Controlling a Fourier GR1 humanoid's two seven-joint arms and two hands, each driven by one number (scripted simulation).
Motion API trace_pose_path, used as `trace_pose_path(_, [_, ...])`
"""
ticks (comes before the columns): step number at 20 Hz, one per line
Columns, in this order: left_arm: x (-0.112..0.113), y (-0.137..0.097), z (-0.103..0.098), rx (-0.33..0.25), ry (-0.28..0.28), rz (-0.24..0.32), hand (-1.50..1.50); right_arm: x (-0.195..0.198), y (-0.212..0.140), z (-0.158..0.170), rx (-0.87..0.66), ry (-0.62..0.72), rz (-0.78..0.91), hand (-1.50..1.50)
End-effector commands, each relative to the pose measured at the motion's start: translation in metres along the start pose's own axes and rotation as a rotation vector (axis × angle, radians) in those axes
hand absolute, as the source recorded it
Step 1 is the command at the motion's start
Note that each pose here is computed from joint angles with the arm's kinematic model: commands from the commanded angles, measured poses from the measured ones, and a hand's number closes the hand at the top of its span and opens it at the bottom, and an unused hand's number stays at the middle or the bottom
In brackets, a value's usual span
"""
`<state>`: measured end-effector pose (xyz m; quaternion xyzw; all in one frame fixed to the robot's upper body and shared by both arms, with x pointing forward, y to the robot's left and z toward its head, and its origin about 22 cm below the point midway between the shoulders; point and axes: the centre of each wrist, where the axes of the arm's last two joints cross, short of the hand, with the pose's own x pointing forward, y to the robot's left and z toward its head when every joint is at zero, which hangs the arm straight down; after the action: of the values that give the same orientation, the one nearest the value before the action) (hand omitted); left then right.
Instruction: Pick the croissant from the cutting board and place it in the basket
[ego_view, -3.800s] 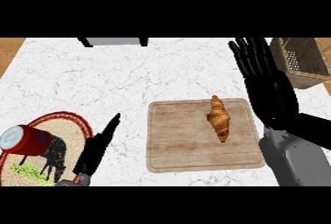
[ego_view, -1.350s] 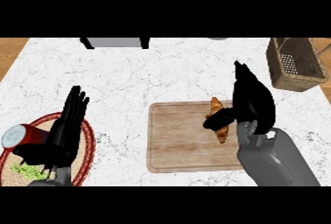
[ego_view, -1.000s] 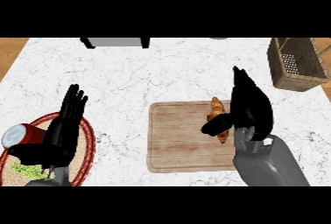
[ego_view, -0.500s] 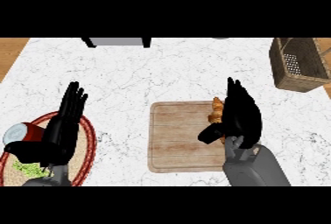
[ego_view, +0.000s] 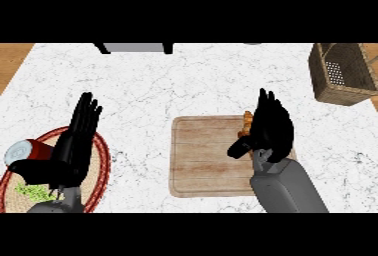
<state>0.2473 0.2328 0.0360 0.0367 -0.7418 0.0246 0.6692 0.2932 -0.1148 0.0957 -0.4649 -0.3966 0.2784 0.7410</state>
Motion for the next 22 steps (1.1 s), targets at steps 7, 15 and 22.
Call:
trace_pose_path(7, [-0.006,0.005,0.004,-0.006,0.000,0.000,0.00,0.002,0.010,-0.016,0.036,0.162,0.010,-1.50])
trace_pose_path(15, [-0.005,0.009,0.011,0.007,-0.006,-0.015,0.00,-0.012,0.024,-0.017,0.074,0.170,0.000,-1.50])
trace_pose_path(22, [0.007,-0.008,0.017,-0.010,0.015,0.006,0.00,-0.010,0.045,-0.019,0.079,0.177,-0.005,-1.50])
